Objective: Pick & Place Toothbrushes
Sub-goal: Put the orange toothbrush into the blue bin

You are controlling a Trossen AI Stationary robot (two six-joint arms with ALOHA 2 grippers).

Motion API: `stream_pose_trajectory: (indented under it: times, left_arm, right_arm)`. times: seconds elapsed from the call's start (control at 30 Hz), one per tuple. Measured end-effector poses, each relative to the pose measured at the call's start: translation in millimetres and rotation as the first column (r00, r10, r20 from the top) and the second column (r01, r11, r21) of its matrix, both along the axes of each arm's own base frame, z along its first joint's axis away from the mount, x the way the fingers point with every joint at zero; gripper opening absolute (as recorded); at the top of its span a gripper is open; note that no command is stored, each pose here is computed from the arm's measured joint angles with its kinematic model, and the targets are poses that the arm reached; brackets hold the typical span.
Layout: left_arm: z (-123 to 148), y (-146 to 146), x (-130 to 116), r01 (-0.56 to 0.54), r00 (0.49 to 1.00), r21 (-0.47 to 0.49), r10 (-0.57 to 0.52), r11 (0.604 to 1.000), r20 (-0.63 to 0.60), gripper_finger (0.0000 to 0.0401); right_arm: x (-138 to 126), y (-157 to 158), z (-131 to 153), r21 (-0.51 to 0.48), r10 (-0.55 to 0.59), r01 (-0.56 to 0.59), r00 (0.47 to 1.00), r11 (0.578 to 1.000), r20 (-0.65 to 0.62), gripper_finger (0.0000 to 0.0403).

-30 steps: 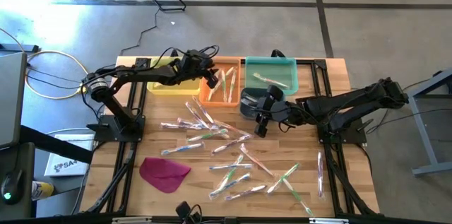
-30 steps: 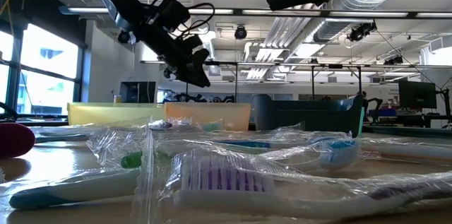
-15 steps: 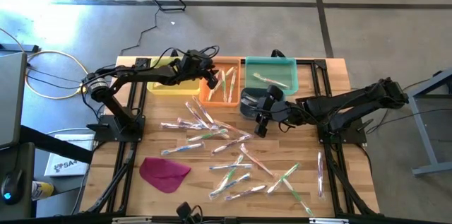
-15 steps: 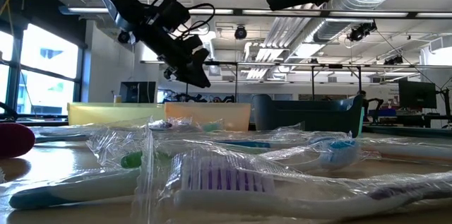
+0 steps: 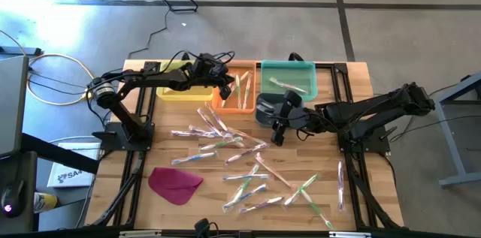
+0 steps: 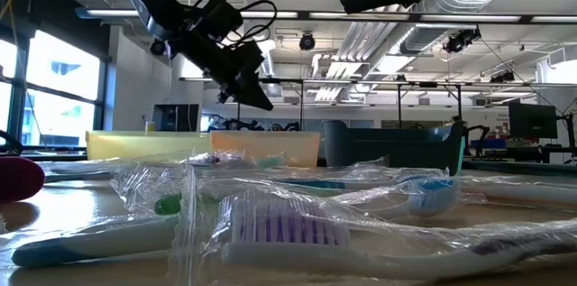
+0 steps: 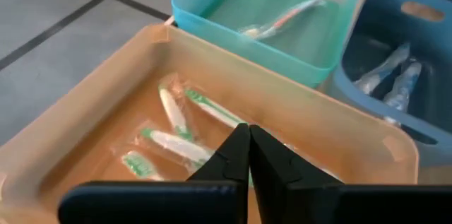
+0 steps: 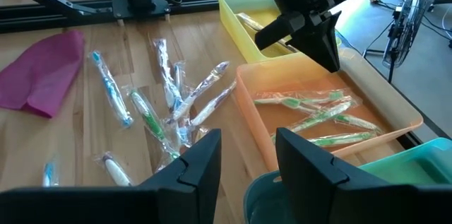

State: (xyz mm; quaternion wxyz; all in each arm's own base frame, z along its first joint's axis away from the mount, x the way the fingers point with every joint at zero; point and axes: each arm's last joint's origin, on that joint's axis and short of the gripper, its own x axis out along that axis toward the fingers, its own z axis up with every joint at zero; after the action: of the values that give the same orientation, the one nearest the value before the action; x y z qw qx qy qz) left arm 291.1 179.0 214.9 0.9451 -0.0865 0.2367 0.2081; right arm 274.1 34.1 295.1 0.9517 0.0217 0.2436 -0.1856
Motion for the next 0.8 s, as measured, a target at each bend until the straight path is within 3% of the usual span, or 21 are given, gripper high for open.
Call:
stream_pose_trajectory:
  times: [0.27,0.47,0.8]
  left_arm:
    - [0.5,0.0,0.2,0.003,1.0,-0.001,-0.003,1.0,0.006,0.0021]
    - [-3.1,-3.9,-0.4,0.054,0.999,-0.074,-0.054,0.996,-0.003,0.0022]
    - [9.4,-27.2,6.8,0.172,0.985,0.011,-0.172,0.985,0.006,0.0022]
  right_arm:
    - [0.0,0.1,0.0,0.001,0.003,-0.003,1.0,1.0,0.0,0.0128]
    - [0.0,0.1,0.0,0.001,0.003,-0.003,1.0,1.0,0.0,0.0128]
    - [0.0,0.1,0.0,0.001,0.003,-0.003,1.0,1.0,0.0,0.0128]
